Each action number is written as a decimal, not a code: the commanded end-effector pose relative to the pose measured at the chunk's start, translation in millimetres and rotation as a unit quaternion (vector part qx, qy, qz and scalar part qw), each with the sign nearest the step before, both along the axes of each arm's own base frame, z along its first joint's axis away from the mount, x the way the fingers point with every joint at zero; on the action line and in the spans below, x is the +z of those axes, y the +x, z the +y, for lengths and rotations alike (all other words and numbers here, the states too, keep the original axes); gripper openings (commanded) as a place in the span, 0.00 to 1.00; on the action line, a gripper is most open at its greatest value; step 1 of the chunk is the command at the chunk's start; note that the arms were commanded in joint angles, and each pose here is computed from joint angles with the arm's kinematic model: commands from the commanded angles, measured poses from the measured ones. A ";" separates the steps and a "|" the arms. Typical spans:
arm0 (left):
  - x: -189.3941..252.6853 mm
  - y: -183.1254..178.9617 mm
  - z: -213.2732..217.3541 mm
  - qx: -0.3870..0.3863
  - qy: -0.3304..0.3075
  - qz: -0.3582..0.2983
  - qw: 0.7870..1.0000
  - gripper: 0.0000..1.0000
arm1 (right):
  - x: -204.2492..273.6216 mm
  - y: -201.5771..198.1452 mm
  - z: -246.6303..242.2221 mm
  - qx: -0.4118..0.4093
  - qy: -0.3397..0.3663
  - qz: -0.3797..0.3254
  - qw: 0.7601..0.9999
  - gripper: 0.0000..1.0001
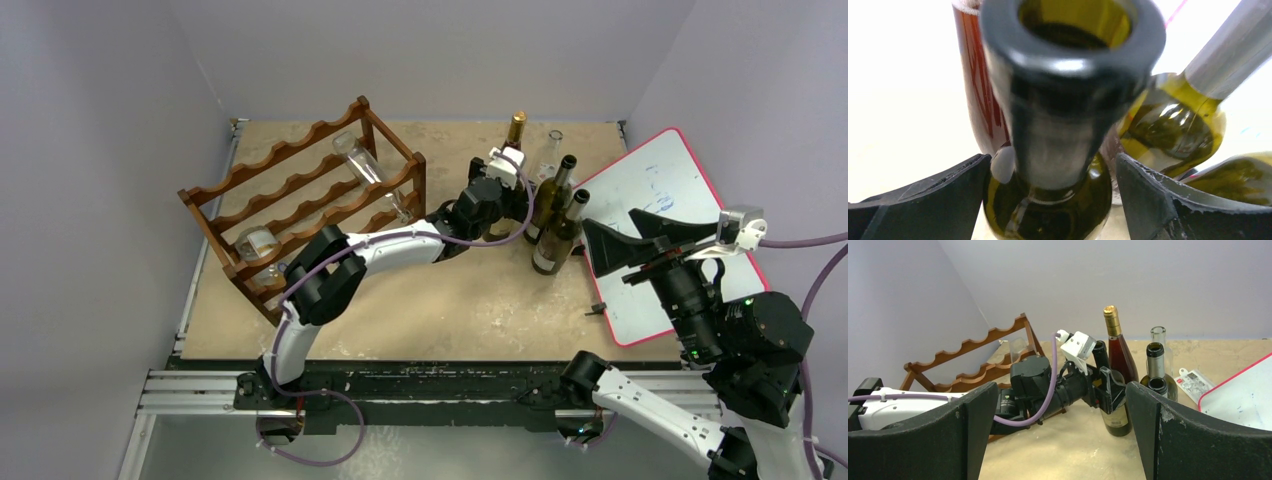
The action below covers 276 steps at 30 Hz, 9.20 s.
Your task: Take the wine bottle off the wine rack
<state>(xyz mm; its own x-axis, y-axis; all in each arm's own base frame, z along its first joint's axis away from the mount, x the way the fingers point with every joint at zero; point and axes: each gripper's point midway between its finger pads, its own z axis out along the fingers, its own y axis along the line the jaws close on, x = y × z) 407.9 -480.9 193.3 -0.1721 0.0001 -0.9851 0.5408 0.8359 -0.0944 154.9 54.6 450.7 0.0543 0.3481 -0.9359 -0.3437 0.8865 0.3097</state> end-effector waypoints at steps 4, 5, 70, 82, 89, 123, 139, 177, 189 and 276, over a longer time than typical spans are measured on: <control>79.0 -1.7 -4.3 -0.022 -0.060 -0.052 0.997 1.00 | 9.6 0.0 7.9 0.016 0.018 -0.007 1.000 1.00; 79.5 -2.5 -3.8 -0.025 -0.057 -0.052 0.997 1.00 | 8.8 0.5 8.2 0.015 0.018 -0.006 1.000 1.00; 194.4 -226.2 365.3 0.075 -0.090 -0.064 0.991 1.00 | -242.6 198.5 301.2 0.217 -0.131 0.245 0.936 0.84; 193.9 -222.7 364.7 0.087 -0.103 -0.053 0.989 1.00 | -248.3 209.8 319.5 0.242 -0.131 0.224 0.935 0.76; 192.2 -221.2 363.5 0.093 -0.110 -0.044 0.989 1.00 | -256.3 214.2 325.3 0.248 -0.134 0.225 0.933 0.66; 174.5 -203.8 347.3 0.122 -0.110 0.000 0.986 1.00 | -265.6 214.3 326.7 0.255 -0.143 0.226 0.929 0.38; 169.3 -198.4 339.7 0.120 -0.104 0.002 0.987 1.00 | -274.0 208.7 314.3 0.242 -0.161 0.241 0.926 0.53; 118.2 -185.1 320.1 0.133 -0.098 0.043 0.985 1.00 | -239.1 205.9 302.4 0.221 -0.160 0.220 0.936 0.00; 87.0 -174.0 316.5 0.164 -0.078 0.065 0.981 1.00 | -250.4 188.1 288.1 0.225 -0.169 0.236 0.930 0.00; 36.7 -69.0 221.2 -0.113 0.466 -0.305 0.823 0.17 | -188.1 114.8 236.7 0.268 -0.148 0.184 0.934 0.24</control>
<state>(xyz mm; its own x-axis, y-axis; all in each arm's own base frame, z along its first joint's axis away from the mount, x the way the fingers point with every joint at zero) 332.5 -272.2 196.9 0.4746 0.7612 -0.4420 0.4600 0.2136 0.8618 282.8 284.3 207.3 -0.4907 -0.1039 -0.8651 -0.6164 0.7431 0.2603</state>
